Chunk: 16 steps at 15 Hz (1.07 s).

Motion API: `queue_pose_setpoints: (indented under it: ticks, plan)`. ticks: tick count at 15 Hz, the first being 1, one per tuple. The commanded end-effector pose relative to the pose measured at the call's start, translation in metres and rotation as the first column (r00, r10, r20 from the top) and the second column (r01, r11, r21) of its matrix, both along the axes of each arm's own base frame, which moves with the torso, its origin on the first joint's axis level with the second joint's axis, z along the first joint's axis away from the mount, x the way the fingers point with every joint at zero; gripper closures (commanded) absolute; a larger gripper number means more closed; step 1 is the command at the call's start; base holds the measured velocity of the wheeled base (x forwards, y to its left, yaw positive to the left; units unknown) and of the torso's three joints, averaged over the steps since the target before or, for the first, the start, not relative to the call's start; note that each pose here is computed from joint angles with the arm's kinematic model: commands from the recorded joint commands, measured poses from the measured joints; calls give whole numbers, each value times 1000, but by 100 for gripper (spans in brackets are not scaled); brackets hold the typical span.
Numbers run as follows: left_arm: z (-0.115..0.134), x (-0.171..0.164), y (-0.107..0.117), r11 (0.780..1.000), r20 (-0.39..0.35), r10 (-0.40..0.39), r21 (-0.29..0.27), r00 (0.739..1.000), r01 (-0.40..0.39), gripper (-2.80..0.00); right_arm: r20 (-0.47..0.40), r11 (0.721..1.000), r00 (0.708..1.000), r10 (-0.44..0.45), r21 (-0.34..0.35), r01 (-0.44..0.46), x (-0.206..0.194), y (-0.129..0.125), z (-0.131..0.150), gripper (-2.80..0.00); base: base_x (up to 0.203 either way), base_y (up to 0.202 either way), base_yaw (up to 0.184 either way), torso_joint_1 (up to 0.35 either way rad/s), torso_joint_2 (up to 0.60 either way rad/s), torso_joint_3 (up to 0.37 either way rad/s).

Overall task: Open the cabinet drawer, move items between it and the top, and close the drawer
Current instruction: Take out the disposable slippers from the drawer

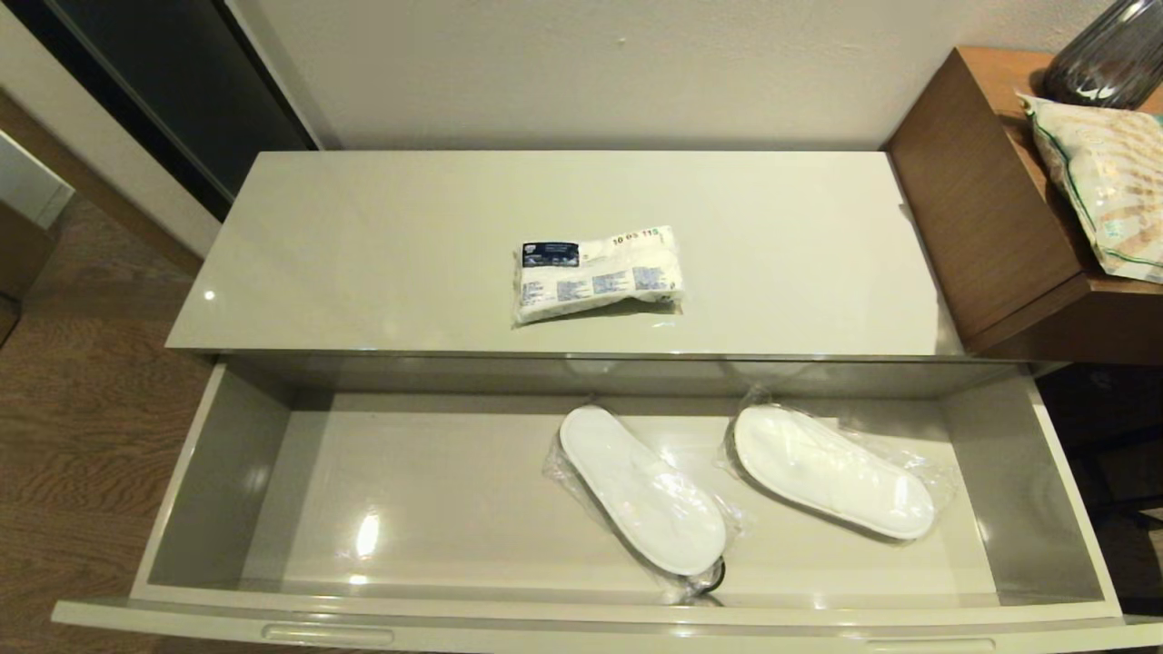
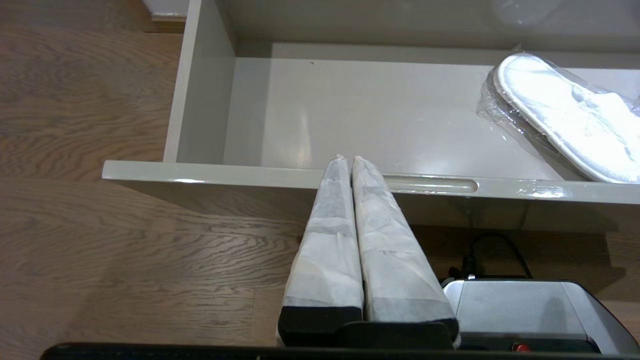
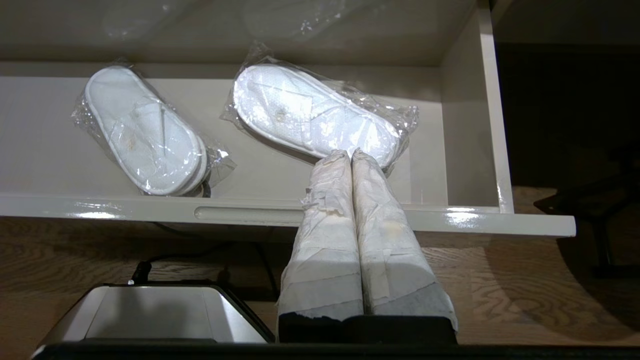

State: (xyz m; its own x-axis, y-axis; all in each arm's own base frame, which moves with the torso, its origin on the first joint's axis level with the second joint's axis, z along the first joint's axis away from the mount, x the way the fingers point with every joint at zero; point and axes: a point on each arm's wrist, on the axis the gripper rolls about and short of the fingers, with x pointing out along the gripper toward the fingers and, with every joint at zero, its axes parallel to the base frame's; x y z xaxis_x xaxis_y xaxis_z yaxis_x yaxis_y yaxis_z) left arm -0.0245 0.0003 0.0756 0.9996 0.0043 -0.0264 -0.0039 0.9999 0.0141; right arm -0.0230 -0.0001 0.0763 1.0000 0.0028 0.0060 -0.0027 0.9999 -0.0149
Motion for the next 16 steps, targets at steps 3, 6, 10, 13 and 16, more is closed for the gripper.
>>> queue_pose_setpoints:
  ticks: [3, 6, 10, 13, 16]
  plan:
    - [0, 0, 0, 1000, -7, 0, 0, 1000, 0, 0, 0, 1000, 1000, 0, 0, 0, 0, 0, 0, 0, 0, 0, 0, 0, 0, 0]
    - [0, 0, 0, 1000, -7, 0, 0, 1000, 0, 0, 2, 1000, 1000, 0, -1, 0, 0, 0, 0, 0, 0, 0, 0, 0, 0, 0]
    - [0, 0, 0, 1000, -7, 0, 0, 1000, 0, 0, 7, 996, 1000, 12, -88, -11, 0, 0, 1, 0, 0, 0, 0, 0, 0, 0]
    - [0, 0, 0, 1000, -7, 0, 0, 1000, 0, 0, 61, 998, 998, 24, -65, -20, -9, 1, 23, 0, 0, 0, 0, 0, 0, 0]
    - [0, 0, 0, 1000, -7, 0, 0, 1000, 0, 0, 176, 996, 982, 66, -71, -54, -54, 1, 97, 0, 0, 0, 0, 0, 0, 0]
